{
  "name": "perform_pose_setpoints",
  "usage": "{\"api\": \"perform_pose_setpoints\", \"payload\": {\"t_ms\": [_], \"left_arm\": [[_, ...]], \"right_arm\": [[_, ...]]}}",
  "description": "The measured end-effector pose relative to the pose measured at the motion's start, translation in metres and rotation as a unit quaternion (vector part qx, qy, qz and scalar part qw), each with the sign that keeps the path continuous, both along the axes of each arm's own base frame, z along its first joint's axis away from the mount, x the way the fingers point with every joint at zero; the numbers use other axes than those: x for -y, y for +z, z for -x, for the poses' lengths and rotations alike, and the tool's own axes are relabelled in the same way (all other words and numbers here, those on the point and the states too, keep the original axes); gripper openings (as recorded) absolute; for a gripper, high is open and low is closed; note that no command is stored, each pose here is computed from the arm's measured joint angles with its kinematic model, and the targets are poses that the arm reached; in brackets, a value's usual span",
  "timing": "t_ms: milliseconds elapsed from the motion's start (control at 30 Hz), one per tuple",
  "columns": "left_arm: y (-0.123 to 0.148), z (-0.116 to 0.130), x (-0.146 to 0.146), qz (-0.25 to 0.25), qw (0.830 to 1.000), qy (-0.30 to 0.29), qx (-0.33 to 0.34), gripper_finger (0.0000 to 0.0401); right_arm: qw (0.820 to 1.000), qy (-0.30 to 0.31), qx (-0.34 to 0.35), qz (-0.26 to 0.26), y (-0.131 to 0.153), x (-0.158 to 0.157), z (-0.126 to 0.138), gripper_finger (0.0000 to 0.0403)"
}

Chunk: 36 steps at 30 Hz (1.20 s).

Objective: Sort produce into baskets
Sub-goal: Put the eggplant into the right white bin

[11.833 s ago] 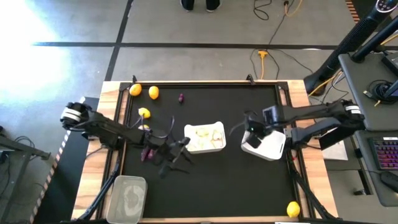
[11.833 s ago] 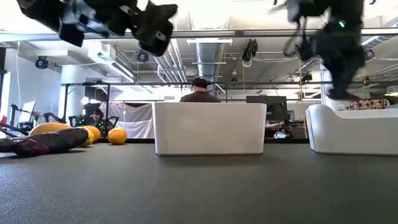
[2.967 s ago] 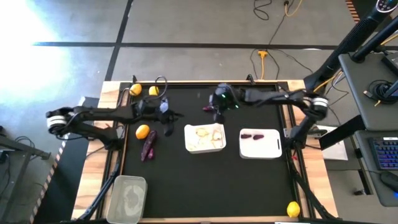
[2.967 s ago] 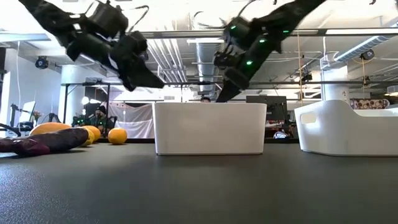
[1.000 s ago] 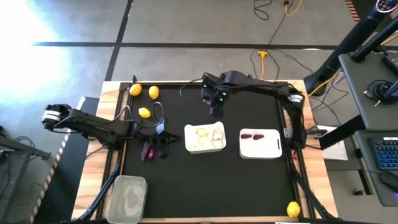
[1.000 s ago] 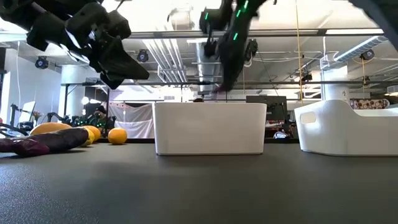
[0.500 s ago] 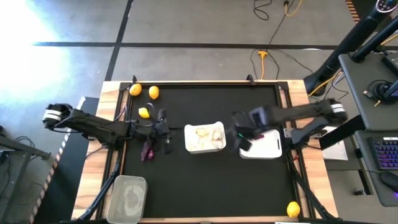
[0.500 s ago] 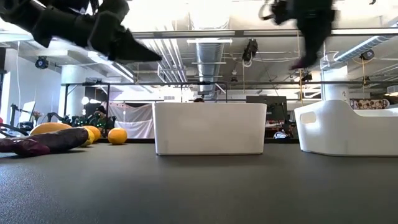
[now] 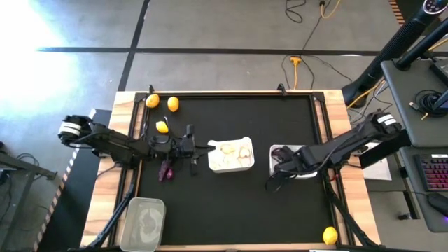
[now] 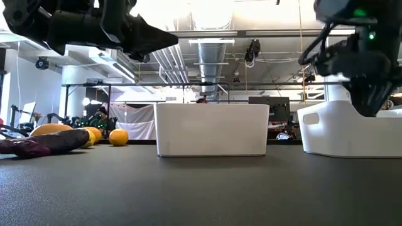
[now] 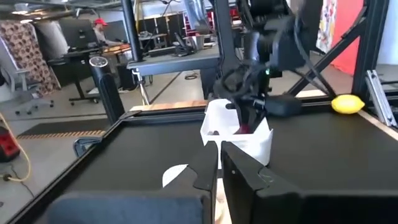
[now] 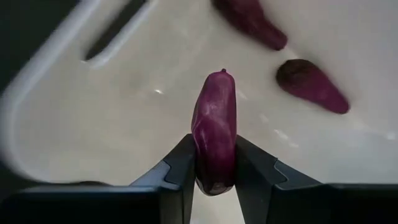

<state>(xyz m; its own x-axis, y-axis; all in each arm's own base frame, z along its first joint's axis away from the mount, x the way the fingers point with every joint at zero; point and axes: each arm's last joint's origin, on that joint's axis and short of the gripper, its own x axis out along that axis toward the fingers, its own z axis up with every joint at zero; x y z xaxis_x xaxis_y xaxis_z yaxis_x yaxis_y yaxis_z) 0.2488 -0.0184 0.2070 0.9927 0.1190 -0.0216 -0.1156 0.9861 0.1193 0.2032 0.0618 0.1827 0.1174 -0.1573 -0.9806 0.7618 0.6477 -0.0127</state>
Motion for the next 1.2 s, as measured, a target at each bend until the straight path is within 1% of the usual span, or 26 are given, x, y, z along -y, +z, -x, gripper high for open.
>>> {"api": "perform_pose_setpoints", "payload": {"t_ms": [100, 200, 267, 333, 433, 533, 633, 733, 833, 900, 967, 1100, 1200], "left_arm": [[0.001, 0.001, 0.004, 0.007, 1.0, -0.009, 0.004, 0.0018], [0.006, 0.004, 0.009, 0.01, 1.0, -0.019, 0.012, 0.0038], [0.008, 0.005, 0.011, 0.011, 1.0, -0.023, 0.014, 0.0055], [0.01, 0.007, 0.011, 0.011, 1.0, -0.025, 0.013, 0.0073], [0.013, 0.011, 0.011, 0.012, 1.0, -0.025, 0.007, 0.0101], [0.013, 0.015, 0.011, 0.01, 0.999, -0.026, -0.017, 0.0128], [0.02, 0.018, 0.012, 0.006, 0.998, -0.029, -0.052, 0.0154], [0.031, 0.022, 0.011, 0.006, 0.994, -0.01, -0.113, 0.0179], [0.046, 0.028, 0.008, 0.04, 0.98, 0.029, -0.191, 0.0198], [0.056, 0.032, 0.007, 0.079, 0.967, 0.057, -0.237, 0.0207], [0.058, 0.035, 0.006, 0.116, 0.951, 0.097, -0.269, 0.0212], [0.046, 0.042, 0.004, 0.175, 0.912, 0.161, -0.333, 0.0218], [0.034, 0.046, 0.007, 0.227, 0.885, 0.19, -0.36, 0.0217]], "right_arm": [[0.999, 0.023, -0.035, 0.025, -0.008, 0.001, 0.0, 0.01], [0.998, 0.027, -0.045, 0.041, -0.013, 0.001, -0.002, 0.0119], [0.997, 0.037, -0.051, 0.043, -0.012, 0.0, -0.004, 0.0133], [0.996, 0.053, -0.06, 0.043, -0.004, -0.001, -0.008, 0.0147], [0.992, 0.058, -0.081, 0.076, 0.02, -0.001, -0.01, 0.016], [0.986, 0.063, -0.078, 0.134, 0.054, 0.001, -0.015, 0.0158], [0.978, 0.087, -0.023, 0.19, 0.089, 0.001, -0.027, 0.0149], [0.96, 0.109, 0.051, 0.252, 0.12, 0.0, -0.04, 0.0138], [0.934, 0.137, 0.108, 0.31, 0.141, -0.001, -0.053, 0.0129], [0.916, 0.162, 0.135, 0.343, 0.148, -0.003, -0.061, 0.0123], [0.898, 0.188, 0.154, 0.367, 0.151, -0.005, -0.07, 0.0118], [0.871, 0.23, 0.17, 0.4, 0.143, -0.009, -0.086, 0.0107], [0.859, 0.257, 0.162, 0.413, 0.13, -0.012, -0.097, 0.01]]}}
